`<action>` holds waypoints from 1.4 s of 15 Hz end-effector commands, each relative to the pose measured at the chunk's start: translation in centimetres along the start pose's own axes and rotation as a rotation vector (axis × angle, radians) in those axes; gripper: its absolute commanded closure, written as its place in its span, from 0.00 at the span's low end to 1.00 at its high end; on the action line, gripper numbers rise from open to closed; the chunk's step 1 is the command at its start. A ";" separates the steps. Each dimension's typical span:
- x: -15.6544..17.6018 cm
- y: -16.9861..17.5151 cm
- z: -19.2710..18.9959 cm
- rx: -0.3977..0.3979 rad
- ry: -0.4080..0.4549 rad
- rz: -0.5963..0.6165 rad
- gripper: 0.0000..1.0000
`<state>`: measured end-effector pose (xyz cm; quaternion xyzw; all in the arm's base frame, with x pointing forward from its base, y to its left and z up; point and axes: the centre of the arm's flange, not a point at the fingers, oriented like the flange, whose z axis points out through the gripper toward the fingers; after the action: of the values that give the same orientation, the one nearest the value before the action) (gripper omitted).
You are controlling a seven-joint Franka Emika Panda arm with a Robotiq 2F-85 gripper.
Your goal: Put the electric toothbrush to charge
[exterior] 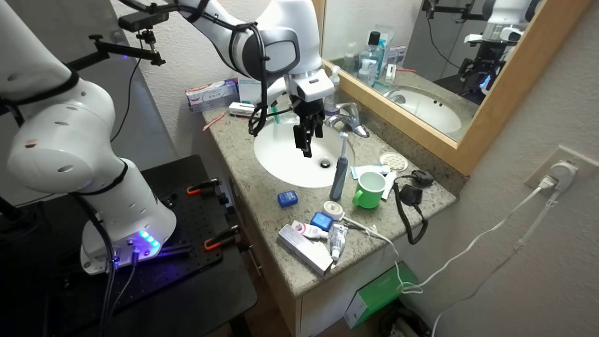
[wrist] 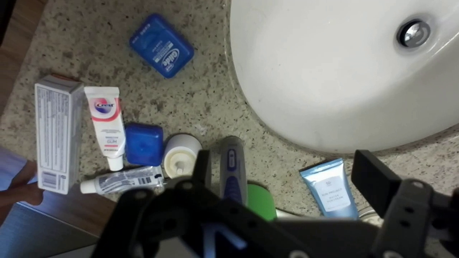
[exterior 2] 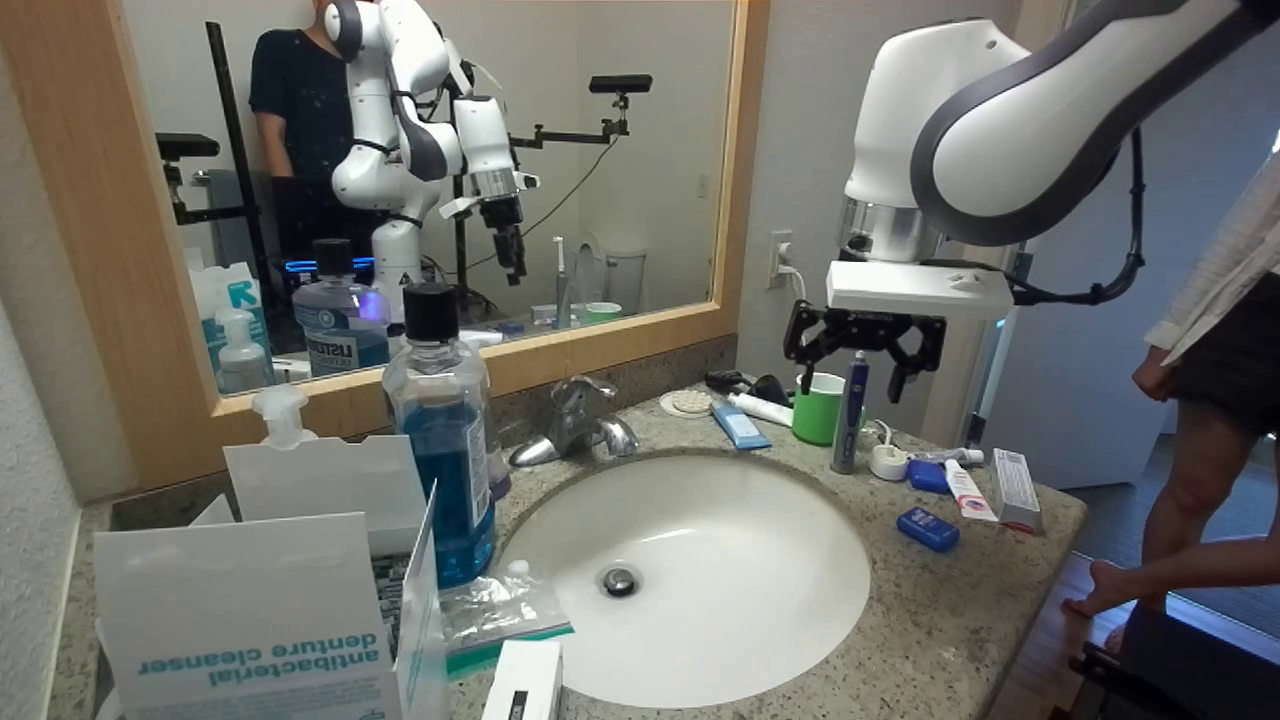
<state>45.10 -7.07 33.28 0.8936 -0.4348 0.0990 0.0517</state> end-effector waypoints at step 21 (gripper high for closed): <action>2.2 0.7 2.8 -0.052 0.232 0.008 0.00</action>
<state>45.60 -9.91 31.80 0.8764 -0.4355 0.1722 0.1126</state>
